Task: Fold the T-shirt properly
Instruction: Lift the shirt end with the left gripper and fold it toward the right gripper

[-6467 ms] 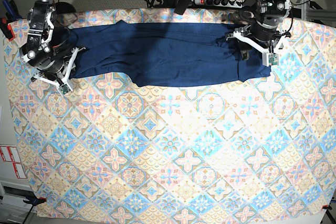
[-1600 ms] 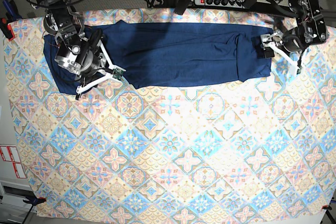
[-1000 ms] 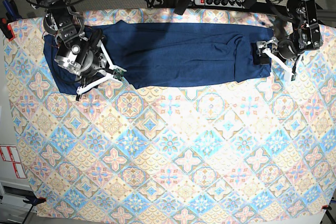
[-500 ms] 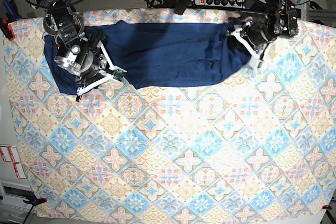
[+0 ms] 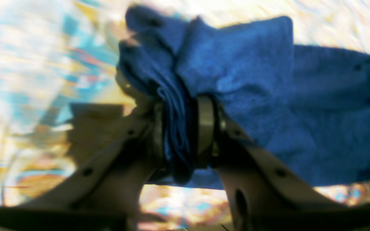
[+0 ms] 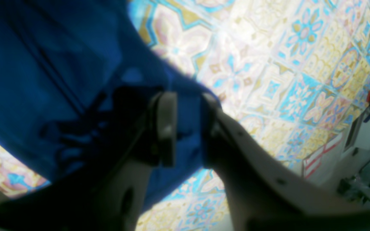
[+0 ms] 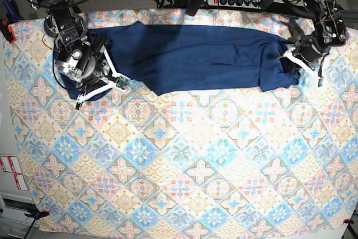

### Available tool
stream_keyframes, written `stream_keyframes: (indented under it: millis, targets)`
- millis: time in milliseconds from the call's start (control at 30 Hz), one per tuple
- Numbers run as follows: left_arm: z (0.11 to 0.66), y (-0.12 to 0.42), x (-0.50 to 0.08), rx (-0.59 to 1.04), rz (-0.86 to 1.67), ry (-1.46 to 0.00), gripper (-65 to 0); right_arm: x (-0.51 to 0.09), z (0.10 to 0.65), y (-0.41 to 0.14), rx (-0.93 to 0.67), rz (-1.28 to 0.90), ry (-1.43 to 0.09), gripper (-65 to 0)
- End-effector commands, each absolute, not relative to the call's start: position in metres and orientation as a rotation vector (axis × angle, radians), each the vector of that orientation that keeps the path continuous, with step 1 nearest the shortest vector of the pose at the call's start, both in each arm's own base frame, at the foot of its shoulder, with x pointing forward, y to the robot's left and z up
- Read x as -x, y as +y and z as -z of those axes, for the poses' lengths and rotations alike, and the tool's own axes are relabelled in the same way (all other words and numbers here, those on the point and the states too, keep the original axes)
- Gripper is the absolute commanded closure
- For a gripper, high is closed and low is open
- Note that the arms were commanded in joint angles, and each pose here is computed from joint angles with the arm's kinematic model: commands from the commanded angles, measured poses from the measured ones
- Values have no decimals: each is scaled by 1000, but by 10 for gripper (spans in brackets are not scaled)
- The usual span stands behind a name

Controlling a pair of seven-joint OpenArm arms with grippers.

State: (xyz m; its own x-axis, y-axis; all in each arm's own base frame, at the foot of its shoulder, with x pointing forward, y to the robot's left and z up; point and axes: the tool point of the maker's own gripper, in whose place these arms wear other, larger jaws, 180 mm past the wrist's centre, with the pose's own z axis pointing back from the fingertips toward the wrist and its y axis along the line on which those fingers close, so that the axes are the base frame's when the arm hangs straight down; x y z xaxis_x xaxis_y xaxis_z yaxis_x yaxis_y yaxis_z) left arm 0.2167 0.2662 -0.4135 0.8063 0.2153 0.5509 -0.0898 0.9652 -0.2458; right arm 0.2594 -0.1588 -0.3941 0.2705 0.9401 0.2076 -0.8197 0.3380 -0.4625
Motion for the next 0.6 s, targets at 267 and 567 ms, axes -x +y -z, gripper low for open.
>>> stream_keyframes:
  millis: [267, 567]
  targets:
    - [380, 287, -236, 176, -186, -732, -104, -269, 379, -160, 315, -1207, -532, -127]
    - [371, 165, -229, 371, -23, -721, -101, -271, 376, -169, 332, -1186, -533, -127]
